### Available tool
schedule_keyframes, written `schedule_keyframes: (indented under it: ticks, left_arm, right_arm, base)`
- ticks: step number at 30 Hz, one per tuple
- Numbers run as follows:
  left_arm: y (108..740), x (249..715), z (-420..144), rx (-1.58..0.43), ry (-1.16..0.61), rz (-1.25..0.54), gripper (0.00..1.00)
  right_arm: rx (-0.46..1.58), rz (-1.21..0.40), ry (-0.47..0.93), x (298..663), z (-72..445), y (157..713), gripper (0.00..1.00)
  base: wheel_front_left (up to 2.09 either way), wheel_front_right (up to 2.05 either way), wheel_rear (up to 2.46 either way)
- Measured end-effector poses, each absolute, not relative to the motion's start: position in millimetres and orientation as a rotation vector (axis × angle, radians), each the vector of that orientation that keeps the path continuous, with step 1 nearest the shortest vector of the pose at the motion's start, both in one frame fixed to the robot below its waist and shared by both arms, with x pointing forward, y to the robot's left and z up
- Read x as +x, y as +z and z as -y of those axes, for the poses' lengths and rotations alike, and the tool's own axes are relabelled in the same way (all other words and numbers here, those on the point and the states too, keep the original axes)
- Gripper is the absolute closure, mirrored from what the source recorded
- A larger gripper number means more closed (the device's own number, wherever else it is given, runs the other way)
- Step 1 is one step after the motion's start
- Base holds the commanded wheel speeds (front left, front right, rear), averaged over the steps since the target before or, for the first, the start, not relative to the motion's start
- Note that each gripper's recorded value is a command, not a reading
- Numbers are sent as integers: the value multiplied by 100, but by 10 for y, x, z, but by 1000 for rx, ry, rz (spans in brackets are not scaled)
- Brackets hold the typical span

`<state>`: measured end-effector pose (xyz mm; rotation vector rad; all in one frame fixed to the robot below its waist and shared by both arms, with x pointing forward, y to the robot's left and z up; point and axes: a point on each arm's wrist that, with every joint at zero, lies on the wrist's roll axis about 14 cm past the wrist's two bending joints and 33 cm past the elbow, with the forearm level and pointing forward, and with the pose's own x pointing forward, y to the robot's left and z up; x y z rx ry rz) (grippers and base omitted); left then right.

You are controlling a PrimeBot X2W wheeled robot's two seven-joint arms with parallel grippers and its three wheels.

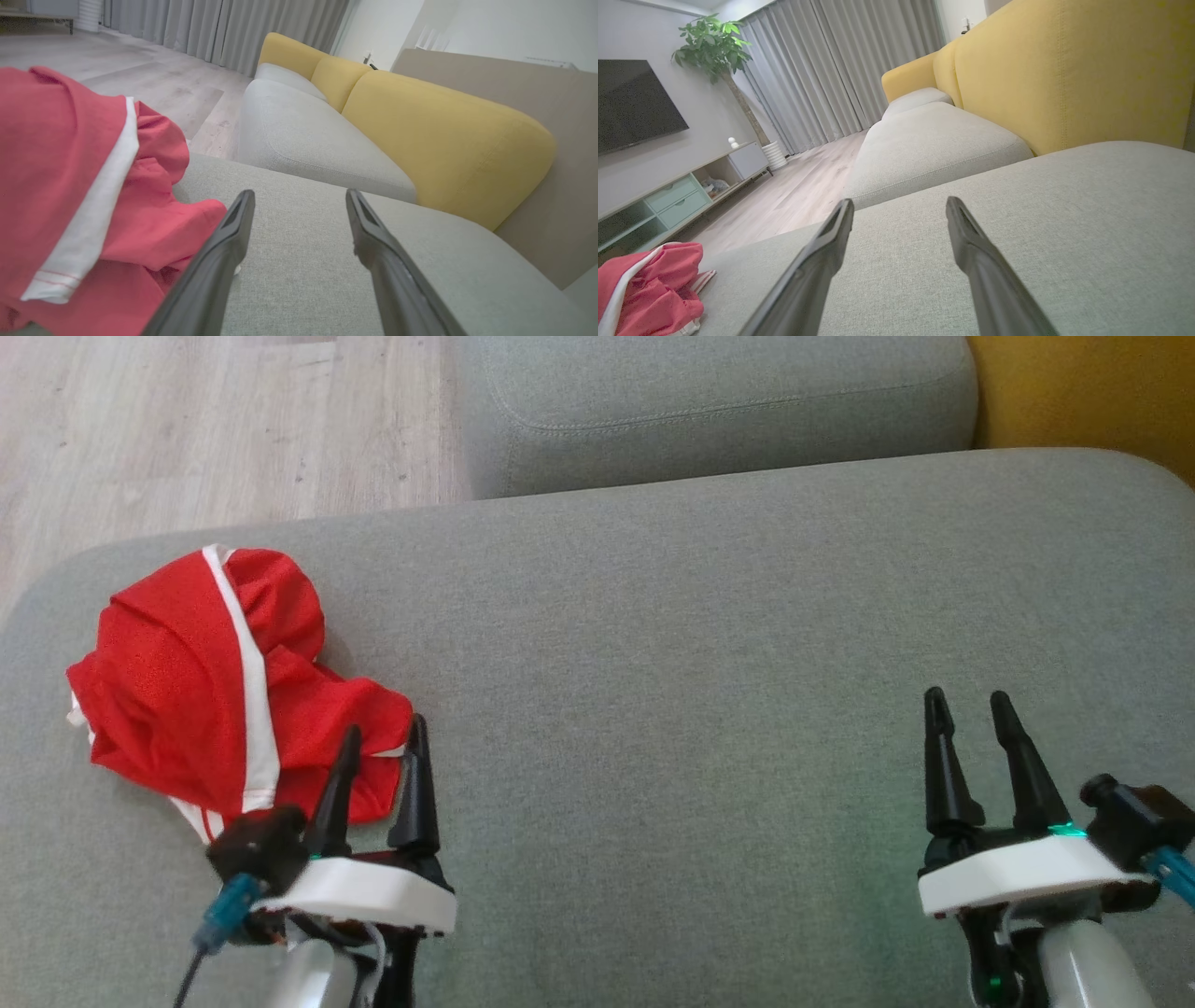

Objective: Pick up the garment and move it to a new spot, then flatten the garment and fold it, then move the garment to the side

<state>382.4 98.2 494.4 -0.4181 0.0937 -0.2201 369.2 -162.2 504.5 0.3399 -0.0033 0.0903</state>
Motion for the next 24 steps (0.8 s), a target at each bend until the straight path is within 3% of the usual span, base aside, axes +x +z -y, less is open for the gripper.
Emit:
schedule_keyframes:
  ticks: [24]
  left_arm:
    - [4777, 3816, -724, -60, -302, -80, 0]
  right_arm:
    - [-33, 37, 191, 3700, 1387, 5050, 0]
  base:
    - [0, 0, 0]
